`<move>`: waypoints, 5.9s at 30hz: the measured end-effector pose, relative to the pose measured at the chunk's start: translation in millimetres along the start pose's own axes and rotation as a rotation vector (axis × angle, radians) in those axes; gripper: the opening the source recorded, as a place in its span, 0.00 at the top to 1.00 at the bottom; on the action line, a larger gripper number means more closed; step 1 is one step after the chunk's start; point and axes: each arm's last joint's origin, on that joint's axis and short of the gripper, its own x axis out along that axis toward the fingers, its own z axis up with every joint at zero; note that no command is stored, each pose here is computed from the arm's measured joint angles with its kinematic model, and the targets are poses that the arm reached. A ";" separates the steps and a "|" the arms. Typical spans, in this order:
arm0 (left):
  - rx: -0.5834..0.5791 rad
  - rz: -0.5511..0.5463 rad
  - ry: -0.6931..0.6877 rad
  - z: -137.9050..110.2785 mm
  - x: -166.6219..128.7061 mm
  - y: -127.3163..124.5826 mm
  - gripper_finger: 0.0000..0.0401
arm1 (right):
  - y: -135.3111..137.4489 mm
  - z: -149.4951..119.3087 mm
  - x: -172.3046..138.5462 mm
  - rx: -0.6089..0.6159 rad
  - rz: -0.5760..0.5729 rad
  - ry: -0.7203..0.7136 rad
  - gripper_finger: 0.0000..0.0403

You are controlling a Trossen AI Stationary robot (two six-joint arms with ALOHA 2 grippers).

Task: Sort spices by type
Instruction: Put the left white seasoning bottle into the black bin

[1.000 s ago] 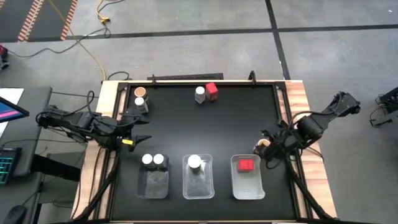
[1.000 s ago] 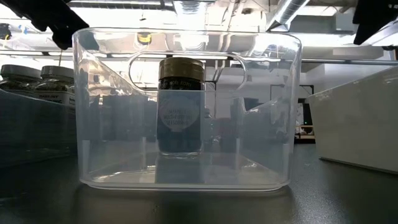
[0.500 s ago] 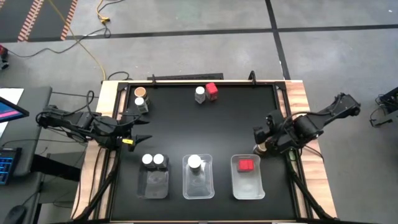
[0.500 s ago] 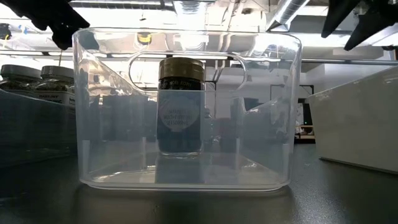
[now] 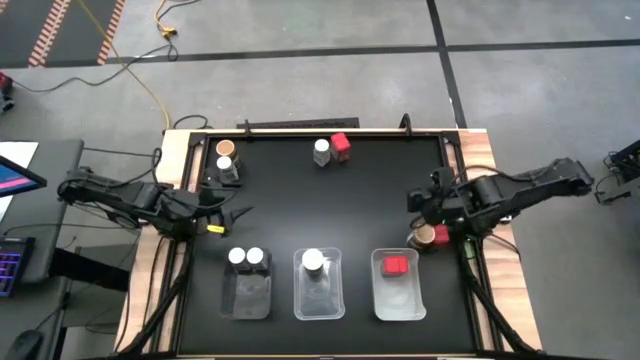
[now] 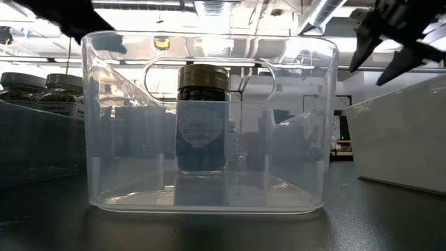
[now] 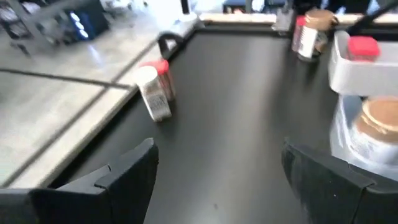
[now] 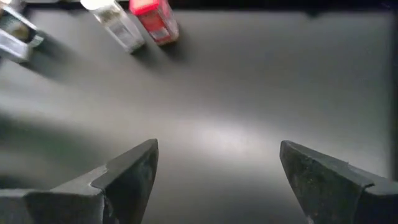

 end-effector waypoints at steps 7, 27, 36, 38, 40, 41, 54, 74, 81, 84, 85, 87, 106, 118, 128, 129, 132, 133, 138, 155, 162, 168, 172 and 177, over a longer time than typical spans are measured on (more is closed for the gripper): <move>-0.148 0.105 -0.124 19.4 28.4 -8.3 0.20 | -17.2 16.5 17.6 -0.019 0.095 -0.031 0.10; -0.276 0.340 -0.216 53.4 103.2 2.9 0.20 | -36.7 68.0 43.5 -0.342 0.186 -0.005 0.10; -0.241 0.315 -0.075 97.2 118.7 58.5 0.20 | -44.4 74.5 47.3 -0.315 0.167 0.002 0.10; -0.264 0.349 -0.018 106.9 116.0 76.7 0.20 | -45.7 75.5 48.4 -0.303 0.156 0.004 0.10; -0.276 0.382 0.026 116.0 112.4 93.7 0.20 | -46.6 76.7 49.5 -0.293 0.148 0.002 0.10; -0.282 0.396 0.048 119.5 110.1 101.4 0.20 | -47.0 77.2 50.2 -0.288 0.144 0.003 0.10; -0.695 0.606 0.662 87.0 76.6 155.2 0.20 | -48.4 83.3 66.2 -0.242 0.085 0.032 0.10; -0.897 0.841 1.107 28.1 118.7 175.0 0.20 | -46.0 87.1 69.1 -0.231 0.111 0.013 0.10; -0.920 0.894 1.030 21.7 93.7 155.6 0.20 | -47.0 85.6 69.2 -0.234 0.103 0.030 0.10; -1.020 0.871 0.954 2.8 83.4 145.0 0.20 | -46.9 85.8 69.2 -0.234 0.105 0.028 0.10; -1.060 0.853 0.909 -2.2 83.3 143.1 0.20 | -46.9 85.8 69.2 -0.238 0.105 0.028 0.10; -1.121 0.824 0.832 -10.0 84.8 140.7 0.20 | -46.8 85.9 69.2 -0.250 0.106 0.027 0.10; -1.085 0.882 0.822 -28.6 111.6 152.8 0.20 | -46.0 85.0 69.0 -0.276 0.141 0.045 0.10; -1.099 0.876 0.873 -41.9 117.4 172.5 0.20 | -45.8 84.8 69.0 -0.268 0.150 0.052 0.10; -1.111 0.849 0.847 -43.3 116.5 182.6 0.29 | -45.8 84.8 69.0 -0.258 0.150 0.052 0.10; -1.115 0.847 0.848 -43.7 115.8 183.8 0.30 | -45.8 84.8 69.0 -0.258 0.150 0.052 0.10; -1.119 0.843 0.852 -44.9 113.7 187.5 0.31 | -45.8 84.8 69.0 -0.258 0.150 0.052 0.10; -1.127 0.835 0.853 -45.1 113.3 188.3 0.31 | -45.8 84.8 69.0 -0.258 0.150 0.052 0.10; -1.135 0.817 0.857 -45.2 113.2 188.4 0.31 | -45.7 85.0 69.0 -0.252 0.150 0.051 0.10; -1.133 0.797 0.944 -58.0 126.5 187.6 0.32 | -45.7 85.1 68.9 -0.242 0.150 0.051 0.10; -1.131 0.798 0.918 -57.5 130.7 187.3 0.32 | -45.7 85.0 68.9 -0.241 0.150 0.051 0.10; -1.134 0.804 0.942 -58.4 128.9 186.1 0.32 | -45.7 85.1 68.8 -0.241 0.150 0.051 0.10; -1.137 0.811 0.972 -59.4 126.7 184.6 0.32 | -45.7 85.1 68.8 -0.241 0.150 0.050 0.10; -1.132 0.808 0.959 -58.9 127.8 185.3 0.32 | -45.6 85.1 68.8 -0.241 0.150 0.050 0.10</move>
